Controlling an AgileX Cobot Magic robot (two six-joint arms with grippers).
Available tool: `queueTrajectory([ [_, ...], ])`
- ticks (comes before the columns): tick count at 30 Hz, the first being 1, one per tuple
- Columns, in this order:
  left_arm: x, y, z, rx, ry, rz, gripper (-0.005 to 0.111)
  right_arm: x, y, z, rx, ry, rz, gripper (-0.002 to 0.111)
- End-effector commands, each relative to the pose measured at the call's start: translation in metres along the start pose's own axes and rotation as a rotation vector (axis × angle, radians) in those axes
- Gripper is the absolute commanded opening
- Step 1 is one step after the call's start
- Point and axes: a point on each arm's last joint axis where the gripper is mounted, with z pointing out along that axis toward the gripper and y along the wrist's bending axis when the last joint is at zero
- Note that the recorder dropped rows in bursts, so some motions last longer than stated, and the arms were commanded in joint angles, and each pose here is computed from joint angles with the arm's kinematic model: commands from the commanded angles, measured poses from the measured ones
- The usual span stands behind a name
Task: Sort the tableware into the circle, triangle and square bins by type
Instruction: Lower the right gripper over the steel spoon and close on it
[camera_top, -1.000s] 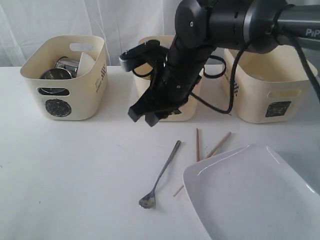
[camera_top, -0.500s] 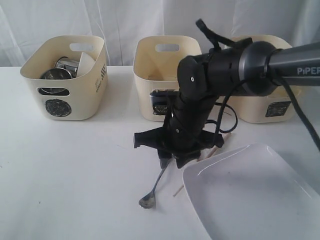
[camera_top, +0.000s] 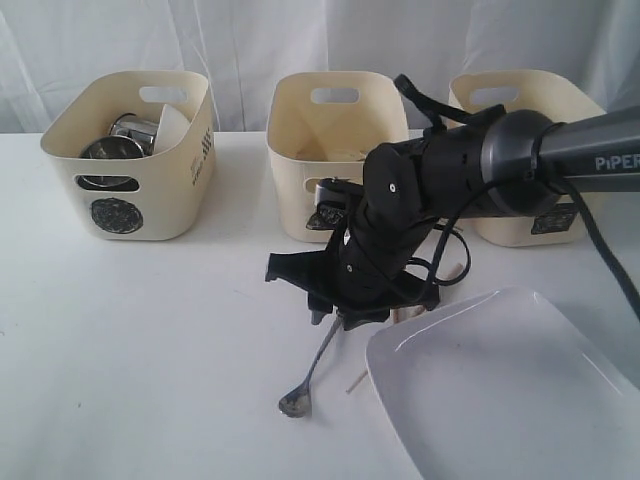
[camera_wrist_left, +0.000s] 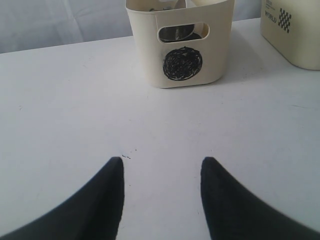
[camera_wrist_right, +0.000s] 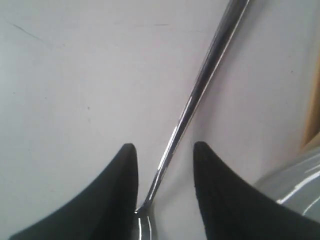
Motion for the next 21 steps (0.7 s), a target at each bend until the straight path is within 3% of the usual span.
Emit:
queueTrajectory([
  [1,0.000,0.000,0.000,-0.001,-0.008,-0.013,0.052,0.000,0.001,-0.002,-0.014,-0.009,0.030,0.036],
  [15,0.000,0.000,0.000,-0.001,-0.008,-0.013,0.052,0.003,-0.002,0.009,0.007,0.020,0.110,0.036],
  [18,0.000,0.000,0.000,-0.001,-0.008,-0.013,0.052,0.002,-0.001,0.008,0.004,0.017,-0.002,0.036],
  [21,0.000,0.000,0.000,-0.001,-0.008,-0.013,0.052,0.001,0.000,0.003,-0.004,0.006,-0.216,0.036],
])
